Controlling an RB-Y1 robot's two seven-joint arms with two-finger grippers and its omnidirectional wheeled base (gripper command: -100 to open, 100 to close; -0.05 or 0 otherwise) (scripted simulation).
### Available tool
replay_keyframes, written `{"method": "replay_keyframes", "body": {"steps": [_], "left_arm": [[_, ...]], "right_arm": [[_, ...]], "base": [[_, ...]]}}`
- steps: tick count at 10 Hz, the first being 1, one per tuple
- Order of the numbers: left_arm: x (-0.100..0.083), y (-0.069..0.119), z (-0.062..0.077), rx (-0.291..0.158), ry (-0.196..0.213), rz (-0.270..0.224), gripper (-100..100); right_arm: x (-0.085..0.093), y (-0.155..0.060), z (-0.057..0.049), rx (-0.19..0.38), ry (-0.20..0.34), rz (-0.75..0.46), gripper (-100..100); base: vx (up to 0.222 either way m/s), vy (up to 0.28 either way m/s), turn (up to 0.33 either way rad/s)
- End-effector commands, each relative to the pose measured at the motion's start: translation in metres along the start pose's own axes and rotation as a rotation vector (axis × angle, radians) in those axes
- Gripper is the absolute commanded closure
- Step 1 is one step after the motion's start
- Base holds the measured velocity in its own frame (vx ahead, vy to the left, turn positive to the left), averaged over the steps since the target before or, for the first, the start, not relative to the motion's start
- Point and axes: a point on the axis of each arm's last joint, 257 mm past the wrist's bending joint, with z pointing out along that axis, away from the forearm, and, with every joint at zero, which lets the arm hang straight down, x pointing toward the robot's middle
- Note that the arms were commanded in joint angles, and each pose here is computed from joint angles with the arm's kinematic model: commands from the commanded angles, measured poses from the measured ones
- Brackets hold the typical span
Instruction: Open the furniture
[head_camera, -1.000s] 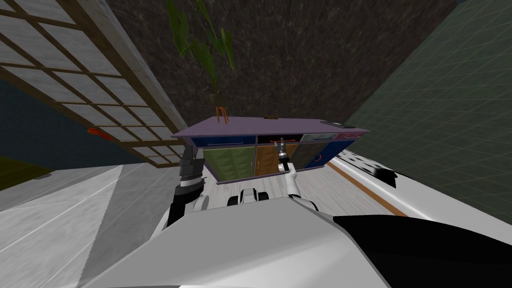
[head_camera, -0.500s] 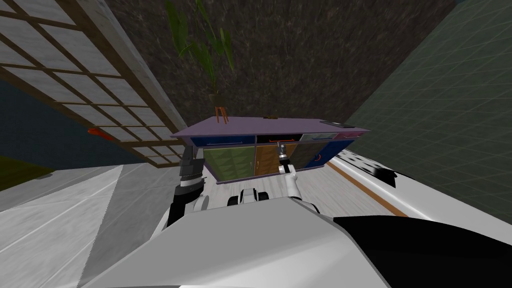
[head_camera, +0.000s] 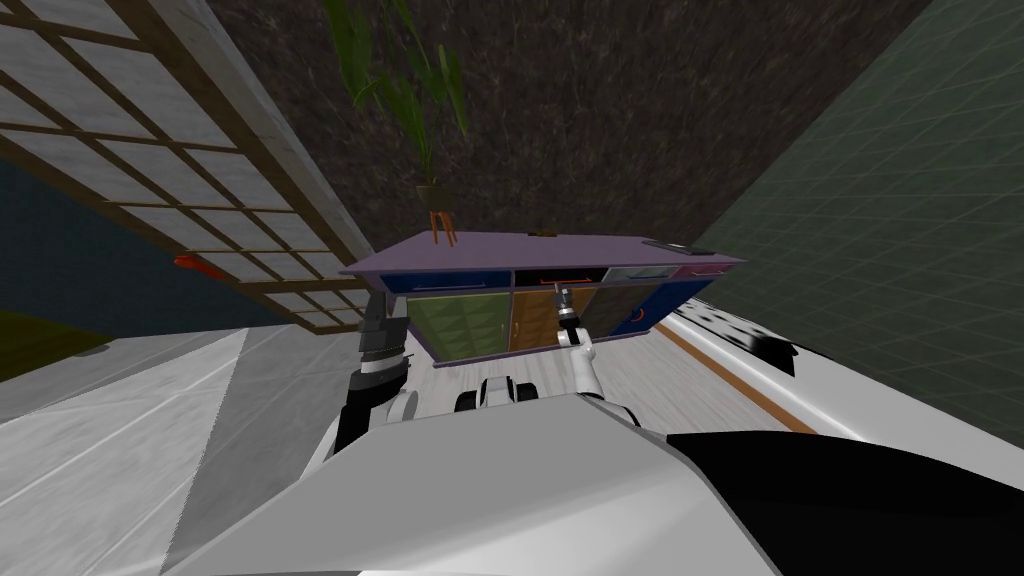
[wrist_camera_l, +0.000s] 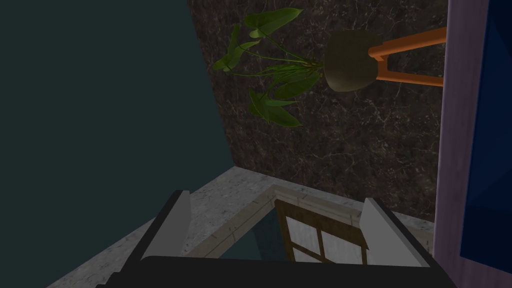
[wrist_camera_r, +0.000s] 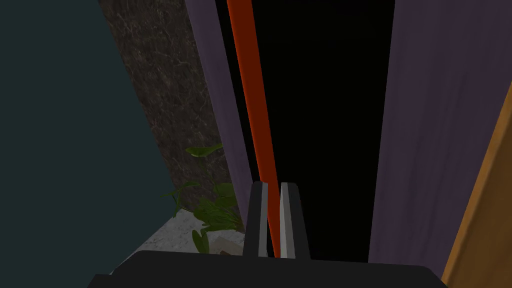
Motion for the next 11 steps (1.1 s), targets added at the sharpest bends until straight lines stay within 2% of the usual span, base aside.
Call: {"method": "replay_keyframes", "body": {"steps": [1, 4, 5, 6, 7, 11], "left_arm": [[0.0, 0.0, 0.0, 0.0, 0.0, 0.0, 0], [0.0, 0.0, 0.0, 0.0, 0.0, 0.0, 0], [0.0, 0.0, 0.0, 0.0, 0.0, 0.0, 0], [0.0, 0.0, 0.0, 0.0, 0.0, 0.0, 0], [0.0, 0.0, 0.0, 0.0, 0.0, 0.0, 0], [0.0, 0.0, 0.0, 0.0, 0.0, 0.0, 0]], "right_arm": [[0.0, -0.006, 0.006, 0.009, -0.009, 0.002, 100], [-0.001, -0.016, 0.016, 0.022, -0.021, 0.006, 100], [-0.001, -0.014, 0.014, 0.02, -0.019, 0.004, 100], [-0.001, -0.009, 0.006, 0.017, -0.012, 0.008, -100], [-0.001, -0.009, 0.005, 0.017, -0.011, 0.008, -100], [0.005, -0.001, -0.011, 0.008, -0.002, -0.001, -100]], "base": [[-0.175, 0.0, -0.04], [-0.196, -0.002, -0.036], [-0.115, -0.001, -0.008], [0.065, -0.001, 0.038], [0.142, -0.005, 0.026], [0.163, 0.003, 0.025]]}}
